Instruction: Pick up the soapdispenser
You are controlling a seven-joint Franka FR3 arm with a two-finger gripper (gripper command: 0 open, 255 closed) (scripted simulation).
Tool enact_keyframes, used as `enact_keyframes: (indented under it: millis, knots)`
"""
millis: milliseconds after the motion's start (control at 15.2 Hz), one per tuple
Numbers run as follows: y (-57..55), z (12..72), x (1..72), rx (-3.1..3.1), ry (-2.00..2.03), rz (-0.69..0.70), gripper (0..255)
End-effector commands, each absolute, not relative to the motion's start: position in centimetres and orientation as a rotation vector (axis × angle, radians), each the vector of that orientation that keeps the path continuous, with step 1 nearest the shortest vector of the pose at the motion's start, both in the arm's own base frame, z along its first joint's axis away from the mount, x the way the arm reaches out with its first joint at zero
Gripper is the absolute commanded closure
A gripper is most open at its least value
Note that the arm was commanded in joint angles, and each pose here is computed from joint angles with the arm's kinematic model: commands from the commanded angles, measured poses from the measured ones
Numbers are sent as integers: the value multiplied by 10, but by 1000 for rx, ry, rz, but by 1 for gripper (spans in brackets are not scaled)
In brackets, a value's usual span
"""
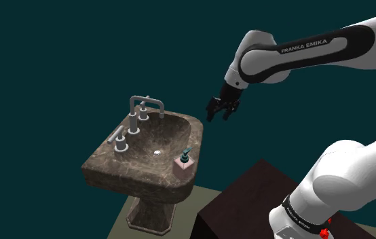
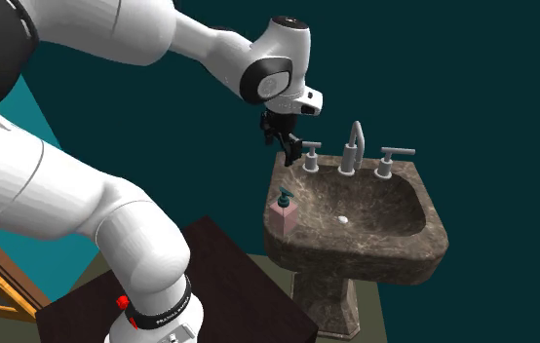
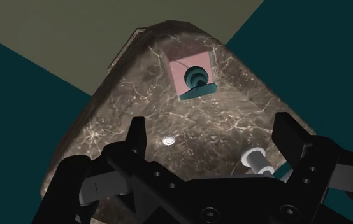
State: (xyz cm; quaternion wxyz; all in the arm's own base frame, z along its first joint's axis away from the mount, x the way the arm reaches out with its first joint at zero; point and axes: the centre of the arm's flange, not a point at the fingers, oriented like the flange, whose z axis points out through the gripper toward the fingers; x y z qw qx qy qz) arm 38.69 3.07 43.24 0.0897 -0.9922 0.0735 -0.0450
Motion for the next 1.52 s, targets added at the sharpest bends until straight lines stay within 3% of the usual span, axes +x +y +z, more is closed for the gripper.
enact_keyframes:
  millis: [0,1056,1452]
  knots:
    - [38,409,396,-2946,234,-133,0]
    - [80,220,479,-2905,345,-104,0]
    - [80,188,479,-2905,345,-104,0]
